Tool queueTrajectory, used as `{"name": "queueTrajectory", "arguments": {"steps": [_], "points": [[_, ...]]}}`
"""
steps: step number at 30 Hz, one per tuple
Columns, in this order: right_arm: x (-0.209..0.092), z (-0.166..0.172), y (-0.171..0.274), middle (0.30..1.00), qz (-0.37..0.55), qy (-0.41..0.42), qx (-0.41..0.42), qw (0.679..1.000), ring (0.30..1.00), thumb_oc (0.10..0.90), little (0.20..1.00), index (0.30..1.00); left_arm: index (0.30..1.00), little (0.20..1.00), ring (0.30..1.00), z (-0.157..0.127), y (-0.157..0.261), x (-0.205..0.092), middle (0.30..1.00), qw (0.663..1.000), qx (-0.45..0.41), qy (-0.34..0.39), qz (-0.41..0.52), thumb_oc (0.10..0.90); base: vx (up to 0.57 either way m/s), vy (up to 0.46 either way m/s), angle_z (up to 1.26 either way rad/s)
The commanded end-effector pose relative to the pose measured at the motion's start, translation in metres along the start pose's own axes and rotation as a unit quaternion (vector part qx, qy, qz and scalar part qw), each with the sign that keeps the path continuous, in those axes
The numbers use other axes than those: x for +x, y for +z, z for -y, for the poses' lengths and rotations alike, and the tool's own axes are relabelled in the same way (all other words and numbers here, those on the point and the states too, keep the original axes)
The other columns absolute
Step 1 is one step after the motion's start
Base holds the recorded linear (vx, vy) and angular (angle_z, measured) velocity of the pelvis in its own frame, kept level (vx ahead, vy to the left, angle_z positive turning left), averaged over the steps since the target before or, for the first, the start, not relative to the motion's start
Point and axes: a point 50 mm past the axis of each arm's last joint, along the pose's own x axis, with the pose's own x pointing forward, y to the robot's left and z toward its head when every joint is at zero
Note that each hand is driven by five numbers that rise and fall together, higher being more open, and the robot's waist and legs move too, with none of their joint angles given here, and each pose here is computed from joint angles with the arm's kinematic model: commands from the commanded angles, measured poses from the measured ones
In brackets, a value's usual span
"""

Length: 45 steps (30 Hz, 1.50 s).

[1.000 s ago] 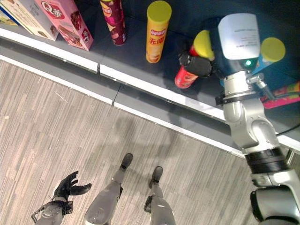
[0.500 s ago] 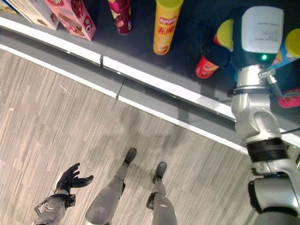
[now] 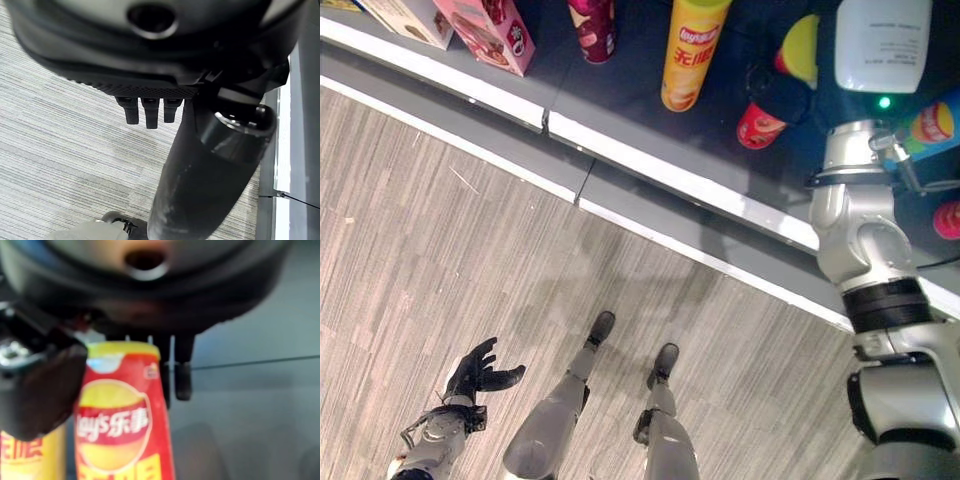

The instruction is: Put the goods on the table back onto the shelves and tidy them up.

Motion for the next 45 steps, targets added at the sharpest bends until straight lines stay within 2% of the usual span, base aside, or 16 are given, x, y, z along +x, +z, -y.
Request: {"name": "queueTrajectory", "arguments": {"steps": [1, 24, 25, 26, 45], "points": [[0.031, 0.044, 0.007, 0.300, 0.023, -0.130, -0.010, 0.991, 0.300, 0.400, 0.300, 0.300, 0.900, 0.900, 0.900, -0.021, -0.011, -0.005, 0.900, 0.999, 0.004, 0.044, -0.012, 0.800, 0.00, 0.000, 0.00], [0.026, 0.031, 0.005, 0.307, 0.006, -0.102, 0.011, 0.995, 0.307, 0.405, 0.307, 0.307, 0.900, 0.900, 0.900, -0.020, -0.007, -0.004, 0.900, 0.999, 0.004, 0.045, -0.004, 0.800, 0.00, 0.000, 0.00], [0.026, 0.031, 0.005, 0.561, 0.005, -0.102, 0.012, 0.995, 0.561, 0.574, 0.561, 0.561, 0.900, 0.900, 0.900, -0.020, -0.007, -0.004, 0.900, 0.999, 0.004, 0.045, -0.005, 0.800, 0.00, 0.000, 0.00], [0.026, 0.030, 0.005, 0.900, 0.004, -0.101, 0.014, 0.995, 0.900, 0.800, 0.900, 0.900, 0.900, 0.900, 0.900, -0.020, -0.008, -0.004, 0.900, 0.999, 0.004, 0.045, -0.006, 0.800, 0.00, 0.000, 0.00], [0.023, 0.025, 0.007, 0.900, -0.002, -0.093, 0.031, 0.995, 0.900, 0.800, 0.900, 0.900, 0.900, 0.900, 0.900, -0.018, -0.010, -0.005, 0.900, 0.999, 0.000, 0.046, -0.009, 0.800, 0.00, 0.000, 0.00]]}}
